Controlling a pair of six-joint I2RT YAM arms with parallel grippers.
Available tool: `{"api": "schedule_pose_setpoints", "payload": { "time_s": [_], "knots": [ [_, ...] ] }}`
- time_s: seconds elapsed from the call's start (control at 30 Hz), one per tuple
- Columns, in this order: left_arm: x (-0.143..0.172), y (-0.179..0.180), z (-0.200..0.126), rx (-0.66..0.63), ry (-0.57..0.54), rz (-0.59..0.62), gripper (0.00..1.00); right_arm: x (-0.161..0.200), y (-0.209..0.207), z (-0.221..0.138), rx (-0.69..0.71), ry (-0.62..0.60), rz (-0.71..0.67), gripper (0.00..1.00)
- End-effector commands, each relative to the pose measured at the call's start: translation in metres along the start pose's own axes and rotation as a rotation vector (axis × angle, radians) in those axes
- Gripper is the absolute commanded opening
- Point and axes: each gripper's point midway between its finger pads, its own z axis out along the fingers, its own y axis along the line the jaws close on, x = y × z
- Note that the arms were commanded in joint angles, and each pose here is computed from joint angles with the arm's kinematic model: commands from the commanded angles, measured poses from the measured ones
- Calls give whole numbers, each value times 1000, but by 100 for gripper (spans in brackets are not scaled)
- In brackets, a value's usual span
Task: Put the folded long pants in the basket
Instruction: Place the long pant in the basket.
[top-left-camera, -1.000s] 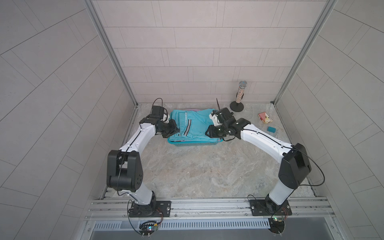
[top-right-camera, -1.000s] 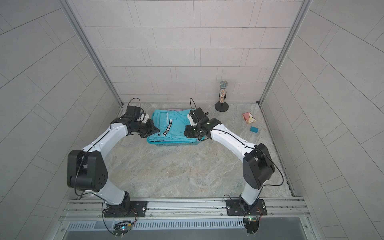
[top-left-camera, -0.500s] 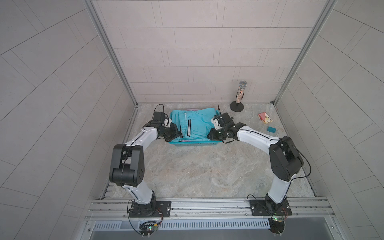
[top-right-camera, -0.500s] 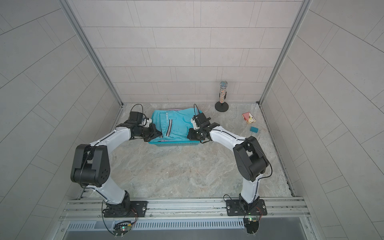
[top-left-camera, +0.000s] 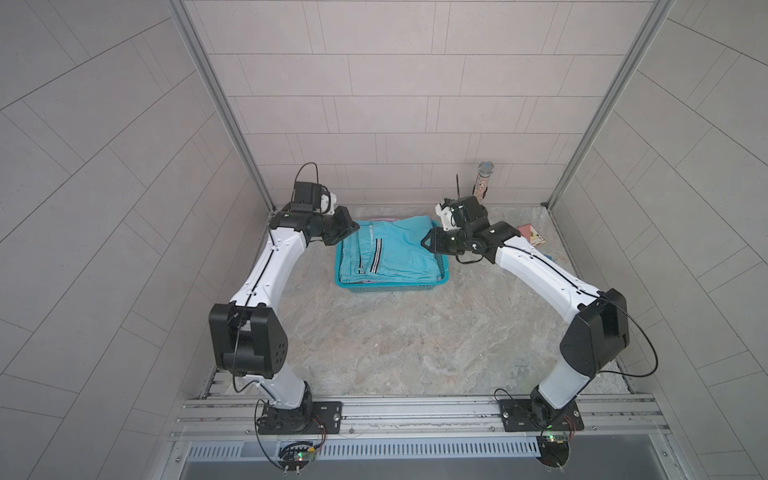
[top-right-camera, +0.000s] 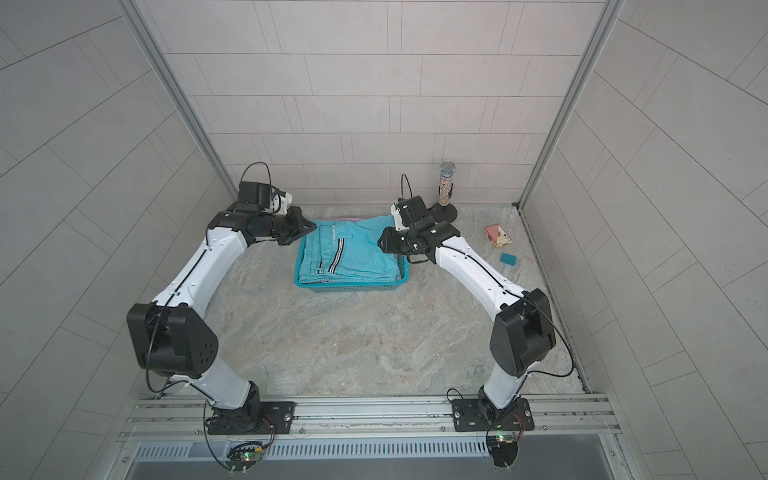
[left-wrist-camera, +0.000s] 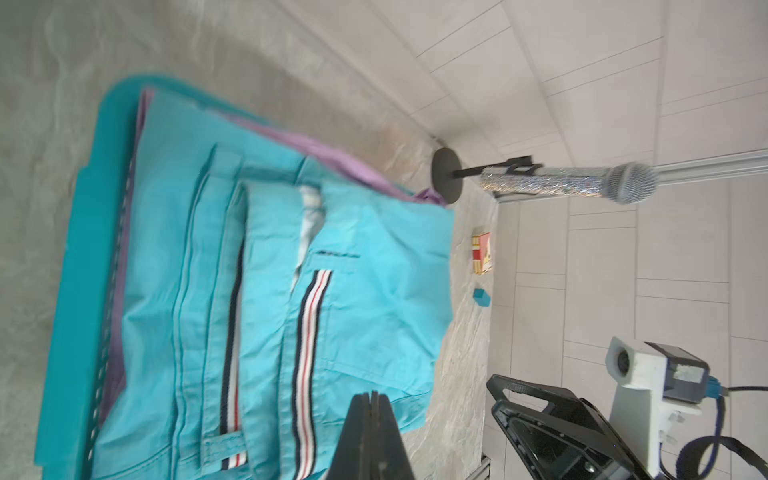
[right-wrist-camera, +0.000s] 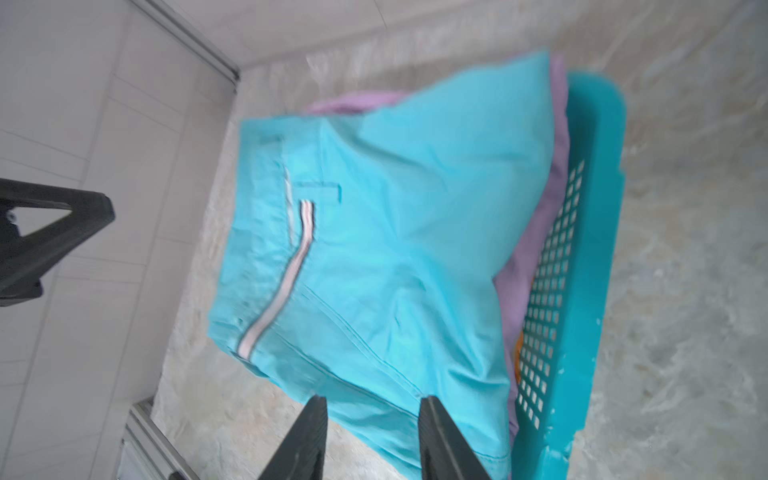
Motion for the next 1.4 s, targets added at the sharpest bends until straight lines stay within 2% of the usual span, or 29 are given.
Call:
{"api": "schedule_pose_setpoints", "payload": {
  "time_s": [0.0,0.2,0.37,0.47,0.57,0.77,0.8,0.83,0.87,0.9,0.93,0.97,1.03,1.1,1.17,1.2,1.3,1.37],
  "knots": [
    [-4,16,21,-62,57,-24,0,-12,-9,22,32,15,33,40],
    [-7,51,77,-98,157,-67,0,-33,-51,99,100,-1,45,39],
    [-2,103,120,-189,218,-81,0,-18,-99,153,164,52,80,35],
    [9,126,129,-230,254,-96,0,-4,-120,157,217,80,89,35],
    [8,130,128,-226,230,-104,0,-2,-131,150,264,70,63,36],
    [-4,95,103,-169,179,-58,0,-30,-110,126,203,19,27,40],
    [-8,86,94,-158,158,-40,9,-39,-101,116,192,-2,9,43],
    [-12,76,84,-150,133,-19,23,-47,-94,106,182,-23,-7,45],
    [-17,66,71,-149,100,6,43,-57,-86,93,171,-51,-28,48],
    [-21,58,57,-154,64,36,57,-64,-78,79,164,-79,-49,53],
    [-26,50,43,-161,22,65,65,-70,-72,65,160,-108,-64,57],
    [-30,44,28,-172,-30,101,70,-75,-68,51,154,-137,-79,62],
    [-37,36,-3,-193,-156,158,75,-83,-63,23,146,-213,-104,68],
    [-45,37,-34,-225,-344,205,80,-84,-70,-2,153,-307,-123,74],
    [-43,44,-65,-262,-508,230,97,-77,-90,-22,217,-400,-132,84],
    [-40,52,-79,-293,-593,241,100,-72,-102,-33,255,-447,-137,87],
    [-26,91,-116,-412,-818,223,100,-46,-146,-55,405,-535,-161,88],
    [-9,119,-122,-467,-894,242,100,-29,-165,-69,490,-596,-221,88]
  ]
}}
